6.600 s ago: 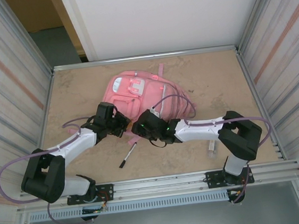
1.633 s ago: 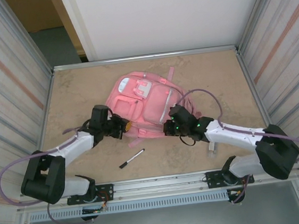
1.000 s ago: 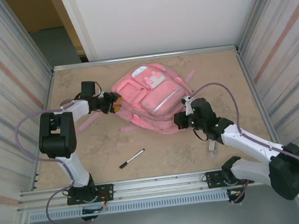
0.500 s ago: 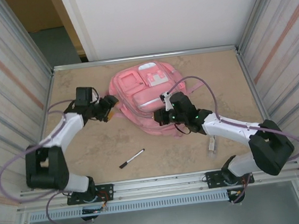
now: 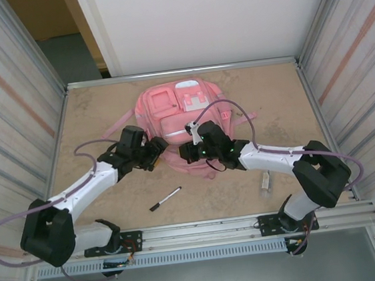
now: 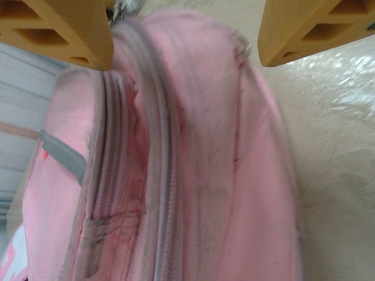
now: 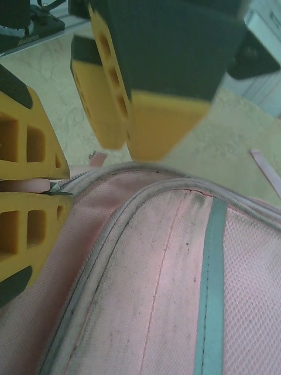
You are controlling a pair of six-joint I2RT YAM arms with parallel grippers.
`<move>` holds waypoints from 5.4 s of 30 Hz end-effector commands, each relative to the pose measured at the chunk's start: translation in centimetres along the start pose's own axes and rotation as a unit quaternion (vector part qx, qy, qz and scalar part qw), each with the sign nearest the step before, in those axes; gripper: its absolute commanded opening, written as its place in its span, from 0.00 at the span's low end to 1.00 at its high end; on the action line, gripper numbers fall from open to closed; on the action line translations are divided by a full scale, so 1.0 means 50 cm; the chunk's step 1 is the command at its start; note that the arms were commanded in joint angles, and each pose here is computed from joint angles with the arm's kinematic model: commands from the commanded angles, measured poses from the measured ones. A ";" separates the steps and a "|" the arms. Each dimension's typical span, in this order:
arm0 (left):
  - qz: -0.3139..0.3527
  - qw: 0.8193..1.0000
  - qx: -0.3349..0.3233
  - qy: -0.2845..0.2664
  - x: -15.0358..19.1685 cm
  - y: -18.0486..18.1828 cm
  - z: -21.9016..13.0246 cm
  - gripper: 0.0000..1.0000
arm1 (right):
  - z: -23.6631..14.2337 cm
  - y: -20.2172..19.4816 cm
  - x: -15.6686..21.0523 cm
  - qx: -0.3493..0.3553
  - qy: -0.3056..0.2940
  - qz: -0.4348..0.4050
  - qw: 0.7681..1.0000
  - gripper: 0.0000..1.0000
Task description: Pack the student bag
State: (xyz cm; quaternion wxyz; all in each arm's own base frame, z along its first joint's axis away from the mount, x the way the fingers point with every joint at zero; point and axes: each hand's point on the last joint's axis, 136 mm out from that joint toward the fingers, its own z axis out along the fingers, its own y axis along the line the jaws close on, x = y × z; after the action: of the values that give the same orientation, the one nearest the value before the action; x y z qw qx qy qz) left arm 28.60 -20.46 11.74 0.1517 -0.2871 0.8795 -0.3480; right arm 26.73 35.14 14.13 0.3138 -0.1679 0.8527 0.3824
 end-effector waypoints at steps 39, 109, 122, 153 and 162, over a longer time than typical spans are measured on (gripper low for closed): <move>0.010 1.000 -0.003 0.004 -0.321 0.000 0.047 0.38 | -0.041 -0.052 -0.019 0.035 0.016 -0.056 0.998 0.00; 0.027 0.997 -0.038 -0.065 -0.135 0.016 -0.116 0.54 | -0.302 -0.182 -0.168 0.235 -0.144 -0.182 0.944 0.99; 0.012 0.993 -0.082 -0.088 -0.209 0.023 0.020 0.55 | -0.227 -0.111 -0.134 0.089 -0.066 -0.055 0.992 0.99; 0.000 0.999 0.023 0.046 -0.111 -0.094 0.009 0.00 | -0.009 -0.089 0.024 -0.050 0.163 -0.228 0.959 0.71; -0.015 0.998 0.023 0.049 -0.108 -0.075 0.018 0.00 | -0.029 -0.056 0.023 -0.076 0.150 -0.211 0.963 0.30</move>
State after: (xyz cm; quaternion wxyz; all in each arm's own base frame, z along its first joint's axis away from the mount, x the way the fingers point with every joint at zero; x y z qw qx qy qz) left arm 35.77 -18.28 12.71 0.1272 -0.3000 0.8817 -0.3411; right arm 27.81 30.65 9.90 0.2274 -0.4087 0.8317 0.2992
